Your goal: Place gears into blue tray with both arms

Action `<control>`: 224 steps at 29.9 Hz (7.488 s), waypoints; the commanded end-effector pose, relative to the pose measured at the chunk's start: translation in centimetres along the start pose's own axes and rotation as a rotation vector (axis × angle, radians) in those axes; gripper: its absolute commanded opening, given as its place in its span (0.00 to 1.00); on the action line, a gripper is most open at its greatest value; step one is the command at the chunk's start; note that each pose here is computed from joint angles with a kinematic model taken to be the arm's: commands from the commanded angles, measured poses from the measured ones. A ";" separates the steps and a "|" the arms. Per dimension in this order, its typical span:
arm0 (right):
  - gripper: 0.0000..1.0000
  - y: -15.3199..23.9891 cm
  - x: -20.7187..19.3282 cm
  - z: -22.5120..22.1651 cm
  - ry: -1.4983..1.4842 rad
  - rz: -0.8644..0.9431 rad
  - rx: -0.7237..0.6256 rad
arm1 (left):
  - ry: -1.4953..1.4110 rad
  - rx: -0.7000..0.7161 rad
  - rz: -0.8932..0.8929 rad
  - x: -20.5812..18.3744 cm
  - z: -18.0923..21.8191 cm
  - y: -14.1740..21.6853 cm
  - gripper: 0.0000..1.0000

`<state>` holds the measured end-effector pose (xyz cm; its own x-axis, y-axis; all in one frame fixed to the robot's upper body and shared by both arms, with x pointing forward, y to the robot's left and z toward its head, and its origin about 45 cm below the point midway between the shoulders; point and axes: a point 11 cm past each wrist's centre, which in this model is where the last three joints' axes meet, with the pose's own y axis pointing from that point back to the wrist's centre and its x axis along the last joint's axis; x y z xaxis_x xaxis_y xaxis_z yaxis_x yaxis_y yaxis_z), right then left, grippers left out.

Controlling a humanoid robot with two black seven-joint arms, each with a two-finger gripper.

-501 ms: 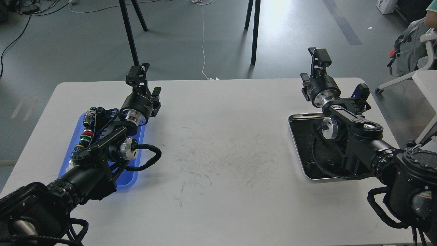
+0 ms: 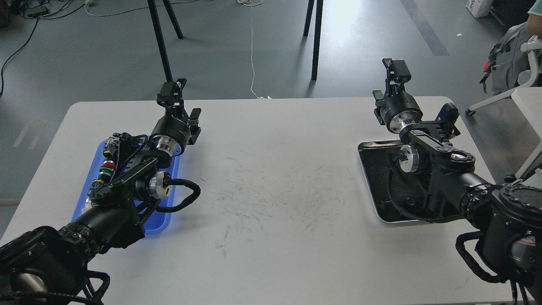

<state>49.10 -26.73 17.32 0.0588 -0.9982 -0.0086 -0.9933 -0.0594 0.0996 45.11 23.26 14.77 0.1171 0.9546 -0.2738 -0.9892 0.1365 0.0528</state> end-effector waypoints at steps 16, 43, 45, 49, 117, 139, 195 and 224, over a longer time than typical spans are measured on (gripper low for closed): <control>0.98 0.0 0.3 -0.1 -0.002 0.004 0.002 | 0.004 0.002 0.004 -0.1 -0.2 0.0 0.98; 0.98 -0.2 -0.2 -0.5 -0.008 -0.029 0.009 | 0.003 0.002 0.001 -0.2 -0.1 0.0 0.98; 0.98 -0.2 -0.3 -0.6 0.005 -0.036 0.009 | 0.003 0.001 0.001 -0.1 -0.1 0.0 0.98; 0.98 -0.2 -0.2 -0.6 0.071 -0.068 0.000 | 0.003 0.002 -0.001 -0.2 -0.1 0.0 0.98; 0.98 1.8 6.5 -1.7 0.860 -0.554 -0.304 | -0.010 0.010 -0.006 -0.2 -0.5 0.2 0.98; 0.98 2.3 8.7 -2.9 1.086 -0.650 -0.446 | -0.009 0.005 -0.013 -0.5 -0.3 0.0 0.98; 0.75 5.3 6.3 1.4 1.360 -0.969 -0.628 | -0.009 0.010 -0.012 -0.5 -0.5 0.1 0.98; 0.64 6.1 6.6 2.9 1.347 -0.983 -0.655 | -0.015 0.014 -0.005 0.0 -0.6 0.3 0.98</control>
<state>43.19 -33.79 15.00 0.9101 0.1060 0.4006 -0.3698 -0.2285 0.9006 44.74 23.12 14.20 0.1231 0.9574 -0.2611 -0.9874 0.1444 0.0641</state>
